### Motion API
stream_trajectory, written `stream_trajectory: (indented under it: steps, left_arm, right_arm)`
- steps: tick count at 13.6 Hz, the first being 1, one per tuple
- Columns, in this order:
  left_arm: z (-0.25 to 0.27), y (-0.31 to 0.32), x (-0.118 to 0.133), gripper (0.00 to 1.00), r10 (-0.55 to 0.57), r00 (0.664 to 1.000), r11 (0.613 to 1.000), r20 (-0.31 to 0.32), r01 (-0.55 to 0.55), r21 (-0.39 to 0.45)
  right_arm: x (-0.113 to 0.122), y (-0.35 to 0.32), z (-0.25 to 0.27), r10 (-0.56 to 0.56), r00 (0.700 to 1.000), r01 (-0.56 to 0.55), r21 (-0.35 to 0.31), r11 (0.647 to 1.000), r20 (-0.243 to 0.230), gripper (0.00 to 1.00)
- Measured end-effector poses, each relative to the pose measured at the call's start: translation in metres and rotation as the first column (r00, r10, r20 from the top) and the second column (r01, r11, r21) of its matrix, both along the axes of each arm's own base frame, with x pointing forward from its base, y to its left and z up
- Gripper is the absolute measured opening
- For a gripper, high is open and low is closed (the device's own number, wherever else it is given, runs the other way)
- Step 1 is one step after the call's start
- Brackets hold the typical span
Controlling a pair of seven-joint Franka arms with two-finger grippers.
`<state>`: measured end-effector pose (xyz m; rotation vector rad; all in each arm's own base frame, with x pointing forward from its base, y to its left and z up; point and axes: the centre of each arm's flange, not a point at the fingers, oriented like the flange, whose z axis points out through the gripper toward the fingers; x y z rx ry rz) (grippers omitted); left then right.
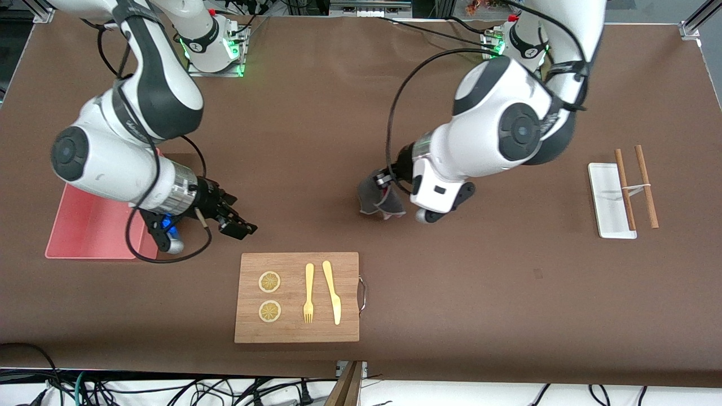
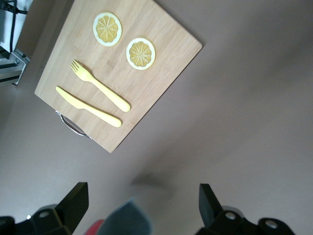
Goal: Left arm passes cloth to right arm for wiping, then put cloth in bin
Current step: 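Carry the cloth toward the board while the right gripper approaches, then hold the cloth with the left gripper while the right gripper grasps it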
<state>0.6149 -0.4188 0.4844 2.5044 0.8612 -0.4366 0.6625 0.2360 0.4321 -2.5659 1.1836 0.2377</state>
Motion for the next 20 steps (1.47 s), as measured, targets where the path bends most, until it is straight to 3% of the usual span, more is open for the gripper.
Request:
stream_trajectory:
  steps: [3, 8, 12, 17, 18, 20]
  left_arm:
    - [0.001, -0.032, 0.000, 0.02, 0.108, 0.994, 0.987, 0.019, -0.104, -0.122]
    - [0.010, -0.059, -0.004, 0.02, 0.250, 0.967, 0.924, -0.059, -0.256, -0.284]
    - [0.002, -0.062, -0.001, 0.02, 0.282, 0.952, 0.896, -0.116, -0.305, -0.322]
    - [0.003, -0.067, -0.005, 0.02, 0.297, 0.939, 0.880, -0.173, -0.340, -0.333]
    - [0.003, -0.067, -0.004, 0.02, 0.300, 0.938, 0.879, -0.175, -0.343, -0.332]
    - [0.003, -0.066, -0.004, 0.02, 0.304, 0.936, 0.877, -0.177, -0.347, -0.331]
  right_arm:
    - [-0.001, 0.024, -0.026, -0.028, 0.999, 0.028, 0.009, 1.000, -0.029, 1.00]
    - [0.000, 0.032, -0.070, -0.030, 0.996, 0.030, 0.000, 1.000, -0.086, 1.00]
    - [0.000, 0.039, -0.088, -0.029, 0.995, 0.030, 0.006, 1.000, -0.094, 1.00]
    - [-0.015, 0.065, -0.118, 0.007, 0.989, -0.006, 0.006, 1.000, -0.147, 1.00]
    - [-0.018, 0.067, -0.123, 0.014, 0.987, -0.013, 0.004, 1.000, -0.160, 0.99]
    - [-0.030, 0.074, -0.130, 0.040, 0.977, -0.042, -0.003, 0.999, -0.208, 0.76]
